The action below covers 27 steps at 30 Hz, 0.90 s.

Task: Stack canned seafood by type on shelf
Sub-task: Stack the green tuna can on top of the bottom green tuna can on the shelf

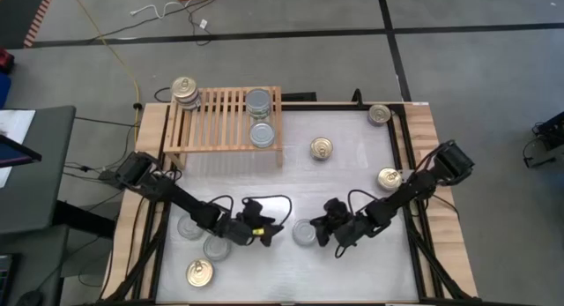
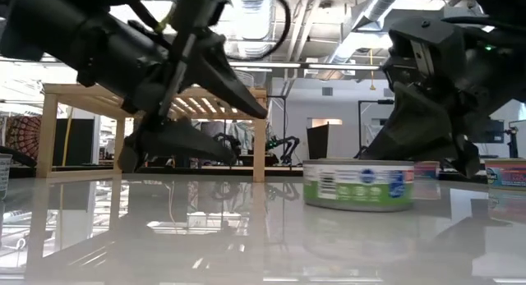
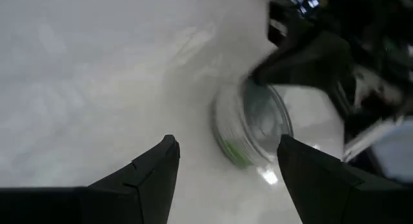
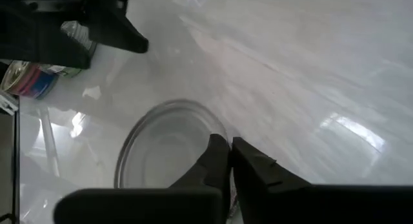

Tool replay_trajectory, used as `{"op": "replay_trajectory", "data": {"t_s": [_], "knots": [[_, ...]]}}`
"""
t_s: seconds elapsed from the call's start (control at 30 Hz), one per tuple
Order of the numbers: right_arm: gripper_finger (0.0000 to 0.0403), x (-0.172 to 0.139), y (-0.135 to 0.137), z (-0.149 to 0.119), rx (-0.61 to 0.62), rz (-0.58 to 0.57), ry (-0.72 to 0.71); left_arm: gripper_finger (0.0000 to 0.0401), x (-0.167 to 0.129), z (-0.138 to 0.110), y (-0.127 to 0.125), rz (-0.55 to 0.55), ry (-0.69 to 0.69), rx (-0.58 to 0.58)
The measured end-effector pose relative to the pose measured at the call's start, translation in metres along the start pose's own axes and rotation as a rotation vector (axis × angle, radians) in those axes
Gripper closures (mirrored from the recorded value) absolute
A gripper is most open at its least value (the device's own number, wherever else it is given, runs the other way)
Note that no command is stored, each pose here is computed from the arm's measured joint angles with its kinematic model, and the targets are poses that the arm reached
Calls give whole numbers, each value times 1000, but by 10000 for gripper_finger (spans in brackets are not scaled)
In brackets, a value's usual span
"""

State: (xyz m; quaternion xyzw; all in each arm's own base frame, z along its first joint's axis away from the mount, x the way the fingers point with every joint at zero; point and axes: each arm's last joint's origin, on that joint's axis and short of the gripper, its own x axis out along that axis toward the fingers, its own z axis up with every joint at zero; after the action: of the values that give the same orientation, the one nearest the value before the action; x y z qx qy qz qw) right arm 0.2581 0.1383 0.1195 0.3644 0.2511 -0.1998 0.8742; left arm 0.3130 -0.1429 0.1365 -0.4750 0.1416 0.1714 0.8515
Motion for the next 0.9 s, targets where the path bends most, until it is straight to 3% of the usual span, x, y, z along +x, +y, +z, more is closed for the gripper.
{"op": "replay_trajectory", "data": {"t_s": [0.27, 0.57, 0.77, 0.9], "knots": [[382, 8, -2, -4, -5, -11, 9, 150, 25, -8, -1, -13, 100, -201], [383, 8, -17, -6, 1, -132, -2, 150, 36, -9, -19, -51, 109, -179], [383, 7, -11, -4, 34, -96, -23, 150, 37, -8, -15, -10, 116, -273], [384, 7, -10, -3, 17, -86, -38, 150, 37, -5, -18, -37, 68, -270]]}}
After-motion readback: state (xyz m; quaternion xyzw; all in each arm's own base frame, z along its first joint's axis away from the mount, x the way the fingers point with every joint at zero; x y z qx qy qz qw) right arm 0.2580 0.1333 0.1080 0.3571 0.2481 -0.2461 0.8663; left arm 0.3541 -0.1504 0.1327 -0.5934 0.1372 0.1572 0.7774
